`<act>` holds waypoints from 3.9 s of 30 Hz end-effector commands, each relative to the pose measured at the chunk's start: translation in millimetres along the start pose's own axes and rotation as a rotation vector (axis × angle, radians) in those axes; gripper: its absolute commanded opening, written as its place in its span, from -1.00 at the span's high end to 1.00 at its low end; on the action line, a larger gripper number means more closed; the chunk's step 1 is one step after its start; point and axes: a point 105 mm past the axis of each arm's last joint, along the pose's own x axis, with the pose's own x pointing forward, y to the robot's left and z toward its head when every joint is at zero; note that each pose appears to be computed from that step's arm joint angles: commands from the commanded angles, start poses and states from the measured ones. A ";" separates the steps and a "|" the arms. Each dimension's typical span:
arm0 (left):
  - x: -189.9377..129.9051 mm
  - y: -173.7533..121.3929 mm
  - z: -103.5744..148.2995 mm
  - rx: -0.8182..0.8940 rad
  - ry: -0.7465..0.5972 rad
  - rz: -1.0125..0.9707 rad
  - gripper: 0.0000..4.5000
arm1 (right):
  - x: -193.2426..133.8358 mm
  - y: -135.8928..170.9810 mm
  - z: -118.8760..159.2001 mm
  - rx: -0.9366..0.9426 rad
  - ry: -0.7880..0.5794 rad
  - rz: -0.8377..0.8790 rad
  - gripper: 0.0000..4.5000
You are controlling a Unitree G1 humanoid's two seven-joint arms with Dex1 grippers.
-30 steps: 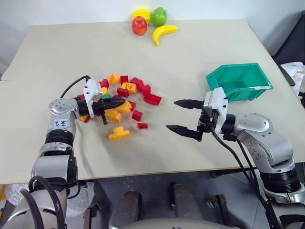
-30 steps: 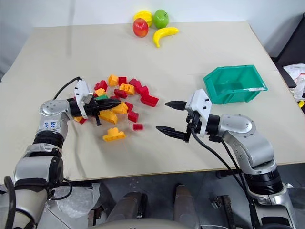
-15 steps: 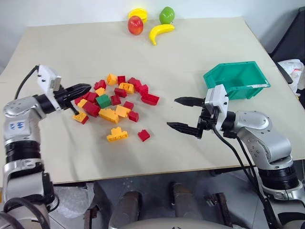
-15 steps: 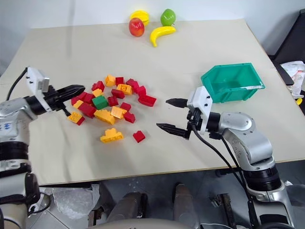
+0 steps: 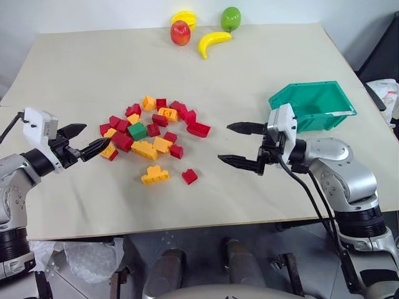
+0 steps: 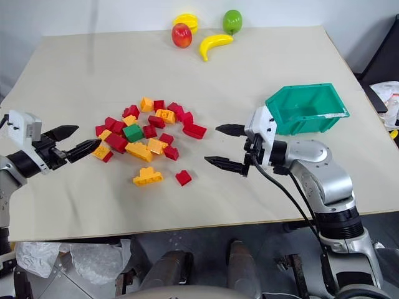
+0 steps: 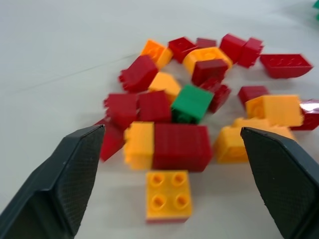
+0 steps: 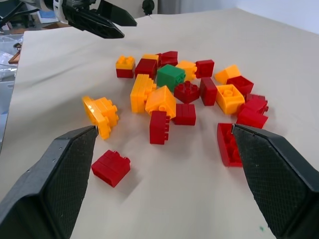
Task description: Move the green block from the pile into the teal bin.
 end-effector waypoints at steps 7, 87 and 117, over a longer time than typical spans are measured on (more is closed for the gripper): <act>55.9 -21.7 16.3 0.278 0.216 -0.151 -0.99 | 0.6 2.1 7.7 -0.041 -0.006 0.002 -1.00; 138.3 -3.7 10.0 0.542 0.405 -0.279 -0.82 | -30.2 1.8 1.9 -0.047 0.019 -0.242 -1.00; 176.2 -195.1 25.7 0.497 0.072 -1.046 0.02 | -90.4 -9.2 2.2 -0.091 0.116 -0.469 -1.00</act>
